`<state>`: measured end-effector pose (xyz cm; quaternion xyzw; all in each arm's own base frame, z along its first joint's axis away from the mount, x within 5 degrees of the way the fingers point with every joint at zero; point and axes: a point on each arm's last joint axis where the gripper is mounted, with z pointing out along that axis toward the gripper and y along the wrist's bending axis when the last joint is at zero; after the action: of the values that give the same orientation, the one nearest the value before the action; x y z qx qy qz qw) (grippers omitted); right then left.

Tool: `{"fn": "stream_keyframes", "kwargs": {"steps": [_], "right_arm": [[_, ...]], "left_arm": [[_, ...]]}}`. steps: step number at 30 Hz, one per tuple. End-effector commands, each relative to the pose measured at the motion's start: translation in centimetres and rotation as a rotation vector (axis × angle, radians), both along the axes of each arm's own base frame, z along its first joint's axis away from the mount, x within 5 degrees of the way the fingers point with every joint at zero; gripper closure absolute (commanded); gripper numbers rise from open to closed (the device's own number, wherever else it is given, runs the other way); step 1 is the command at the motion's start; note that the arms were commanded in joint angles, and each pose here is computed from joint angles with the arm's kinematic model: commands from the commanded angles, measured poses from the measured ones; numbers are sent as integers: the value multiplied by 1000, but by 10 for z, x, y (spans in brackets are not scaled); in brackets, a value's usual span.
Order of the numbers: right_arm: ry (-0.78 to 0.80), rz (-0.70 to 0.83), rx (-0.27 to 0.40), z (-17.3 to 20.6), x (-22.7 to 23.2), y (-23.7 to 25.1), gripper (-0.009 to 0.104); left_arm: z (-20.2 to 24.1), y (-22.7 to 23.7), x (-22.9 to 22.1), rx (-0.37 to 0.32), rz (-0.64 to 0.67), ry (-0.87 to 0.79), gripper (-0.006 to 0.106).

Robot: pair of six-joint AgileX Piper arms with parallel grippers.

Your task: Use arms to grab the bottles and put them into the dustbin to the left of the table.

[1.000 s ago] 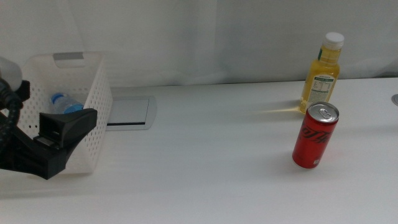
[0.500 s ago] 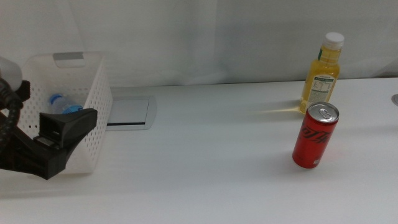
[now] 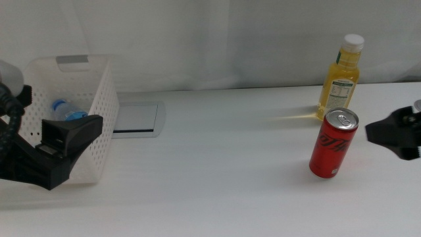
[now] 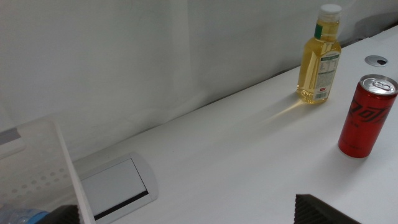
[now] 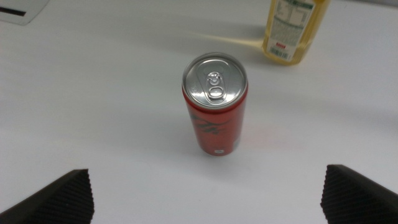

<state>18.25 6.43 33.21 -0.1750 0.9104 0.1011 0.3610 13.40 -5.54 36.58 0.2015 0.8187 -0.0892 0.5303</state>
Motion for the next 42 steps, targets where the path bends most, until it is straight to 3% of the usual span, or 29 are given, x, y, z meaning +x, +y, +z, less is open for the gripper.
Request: {"fn": "stream_keyframes", "kwargs": {"steps": [1,4,8,12,16,23,34,42], "right_arm": [[15,-3,17,-9,8,4,-8],[22,-11,65,-29,11,7,-8],[-20,-5,54,-63,7,8,-8],[-99,44,2,-91,0,11,-8],[-177,10,21,-112,-6,11,-8],[-373,-96,57,-117,-4,2,-8],[-314,-140,1,-151,19,6,-8],[-362,-99,77,-163,33,18,-8]], "left_arm": [[-1,-1,-1,2,-8,3,11],[-1,-1,-1,2,-8,3,11],[-2,0,-2,9,-9,14,11],[-2,0,-2,9,-9,14,11],[-2,0,-2,9,-9,14,11],[-2,0,-2,11,-10,13,11],[-2,-1,-1,10,-10,10,11],[-2,-1,-1,10,-10,10,11]]}}
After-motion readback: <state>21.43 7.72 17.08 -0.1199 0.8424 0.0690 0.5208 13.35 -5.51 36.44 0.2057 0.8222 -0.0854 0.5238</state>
